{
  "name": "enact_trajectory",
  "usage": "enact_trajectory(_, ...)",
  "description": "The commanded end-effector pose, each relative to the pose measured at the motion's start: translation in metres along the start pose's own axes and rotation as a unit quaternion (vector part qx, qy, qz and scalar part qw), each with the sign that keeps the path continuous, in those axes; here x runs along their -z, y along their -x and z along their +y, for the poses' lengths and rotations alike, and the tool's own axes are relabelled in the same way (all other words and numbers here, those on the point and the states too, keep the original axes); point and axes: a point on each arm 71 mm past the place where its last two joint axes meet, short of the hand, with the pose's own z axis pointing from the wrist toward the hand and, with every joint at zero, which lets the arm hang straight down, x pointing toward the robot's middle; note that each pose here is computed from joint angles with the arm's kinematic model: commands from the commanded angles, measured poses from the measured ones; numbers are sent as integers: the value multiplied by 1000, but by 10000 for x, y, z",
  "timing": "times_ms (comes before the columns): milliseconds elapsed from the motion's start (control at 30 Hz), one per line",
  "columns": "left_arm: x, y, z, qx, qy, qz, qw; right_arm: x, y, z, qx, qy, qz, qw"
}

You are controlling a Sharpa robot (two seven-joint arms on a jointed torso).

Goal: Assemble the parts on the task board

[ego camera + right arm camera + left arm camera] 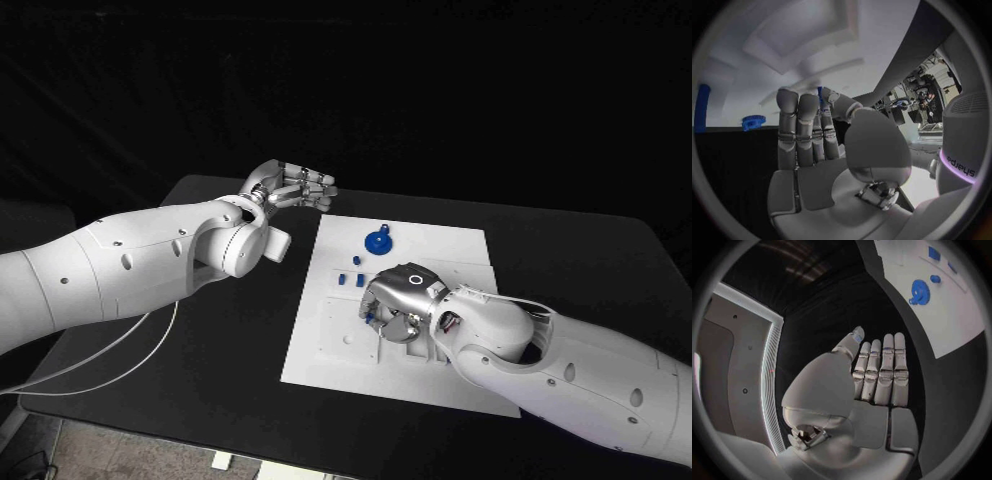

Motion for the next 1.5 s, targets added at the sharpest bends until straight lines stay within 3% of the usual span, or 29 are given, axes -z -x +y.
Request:
enact_trajectory(33,-6,-27,-25,5,-5,5,1000,4,-83,-25,13,-9,22,1000)
enact_trajectory(533,-11,-36,-24,6,-4,8,1000,-2,-136,-29,2,-7,26,1000)
enact_trajectory(1000,-11,-23,-16,6,0,6,1000,56,-93,-79,-26,-19,-3,999)
enact_trajectory(1300,-10,13,-6,9,2,0,1000,205,27,-130,-38,-25,-33,998)
enact_trajectory(1500,-18,21,-4,11,0,-1,1000,308,284,-335,-60,-49,-50,996)
